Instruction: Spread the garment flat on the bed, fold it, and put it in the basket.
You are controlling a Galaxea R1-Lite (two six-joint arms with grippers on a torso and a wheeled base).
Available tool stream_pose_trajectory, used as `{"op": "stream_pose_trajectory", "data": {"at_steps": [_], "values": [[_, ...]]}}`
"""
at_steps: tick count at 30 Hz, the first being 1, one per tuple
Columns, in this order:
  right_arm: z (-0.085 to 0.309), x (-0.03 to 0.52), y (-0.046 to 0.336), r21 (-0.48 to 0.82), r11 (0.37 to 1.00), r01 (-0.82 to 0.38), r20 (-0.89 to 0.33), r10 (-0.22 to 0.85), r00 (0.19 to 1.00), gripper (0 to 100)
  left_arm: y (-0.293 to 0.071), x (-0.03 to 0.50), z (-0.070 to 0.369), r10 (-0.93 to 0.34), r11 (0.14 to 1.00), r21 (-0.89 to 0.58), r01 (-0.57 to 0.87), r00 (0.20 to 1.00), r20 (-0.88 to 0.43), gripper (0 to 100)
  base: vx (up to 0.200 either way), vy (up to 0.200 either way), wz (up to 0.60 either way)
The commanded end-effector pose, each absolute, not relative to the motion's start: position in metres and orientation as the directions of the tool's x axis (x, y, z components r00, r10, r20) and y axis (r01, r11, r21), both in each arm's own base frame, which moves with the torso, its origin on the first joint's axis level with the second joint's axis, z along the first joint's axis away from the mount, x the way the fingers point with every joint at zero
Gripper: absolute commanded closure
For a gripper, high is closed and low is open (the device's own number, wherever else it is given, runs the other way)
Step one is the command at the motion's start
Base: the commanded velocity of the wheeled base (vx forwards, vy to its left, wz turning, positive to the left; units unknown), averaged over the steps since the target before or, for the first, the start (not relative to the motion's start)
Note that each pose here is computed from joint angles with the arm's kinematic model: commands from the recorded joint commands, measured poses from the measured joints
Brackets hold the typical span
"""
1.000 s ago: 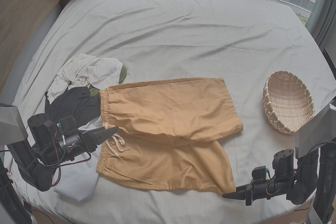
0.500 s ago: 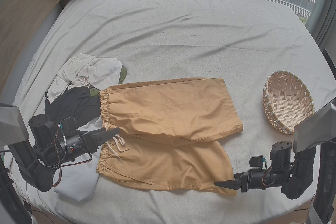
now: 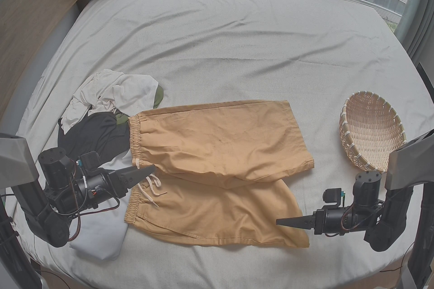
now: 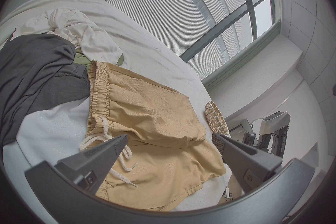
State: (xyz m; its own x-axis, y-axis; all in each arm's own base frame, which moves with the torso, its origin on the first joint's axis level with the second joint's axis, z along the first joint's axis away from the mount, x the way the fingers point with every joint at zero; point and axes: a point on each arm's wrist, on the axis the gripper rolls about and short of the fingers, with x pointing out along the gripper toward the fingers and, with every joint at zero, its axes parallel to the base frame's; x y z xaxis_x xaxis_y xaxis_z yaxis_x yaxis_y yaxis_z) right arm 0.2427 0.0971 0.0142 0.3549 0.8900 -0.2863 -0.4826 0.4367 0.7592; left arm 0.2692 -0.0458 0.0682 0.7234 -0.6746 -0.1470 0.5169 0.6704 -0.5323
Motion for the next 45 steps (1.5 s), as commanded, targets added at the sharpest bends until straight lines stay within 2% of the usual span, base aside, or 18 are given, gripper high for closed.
{"op": "stream_pose_trajectory", "data": {"at_steps": [1,16,27,35,43,45], "values": [[0.044,0.242,0.098,0.735,0.388,-0.556,-0.204,0.908,0.365,0,-0.046,0.270,0.066,-0.674,0.671,-0.536,0.512,0.722,-0.154,0,0.000,0.000,0.00],[0.065,0.240,0.107,0.717,0.340,-0.609,-0.143,0.926,0.348,0,-0.046,0.270,0.066,-0.674,0.671,-0.536,0.512,0.722,-0.154,0,0.000,0.000,0.00],[0.058,0.254,0.101,0.717,0.373,-0.589,-0.149,0.908,0.392,0,-0.046,0.270,0.066,-0.673,0.672,-0.536,0.511,0.723,-0.154,0,0.000,0.000,0.00],[0.074,0.266,0.095,0.678,0.415,-0.607,-0.103,0.871,0.480,0,-0.046,0.270,0.066,-0.674,0.671,-0.536,0.512,0.722,-0.154,0,0.000,0.000,0.00],[0.076,0.269,0.096,0.668,0.422,-0.613,-0.091,0.864,0.495,0,-0.046,0.270,0.066,-0.674,0.671,-0.535,0.513,0.722,-0.153,0,0.000,0.000,0.00],[0.081,0.275,0.093,0.658,0.439,-0.612,-0.074,0.846,0.528,0,-0.046,0.270,0.066,-0.674,0.671,-0.535,0.514,0.723,-0.151,0,0.000,0.000,0.00]]}}
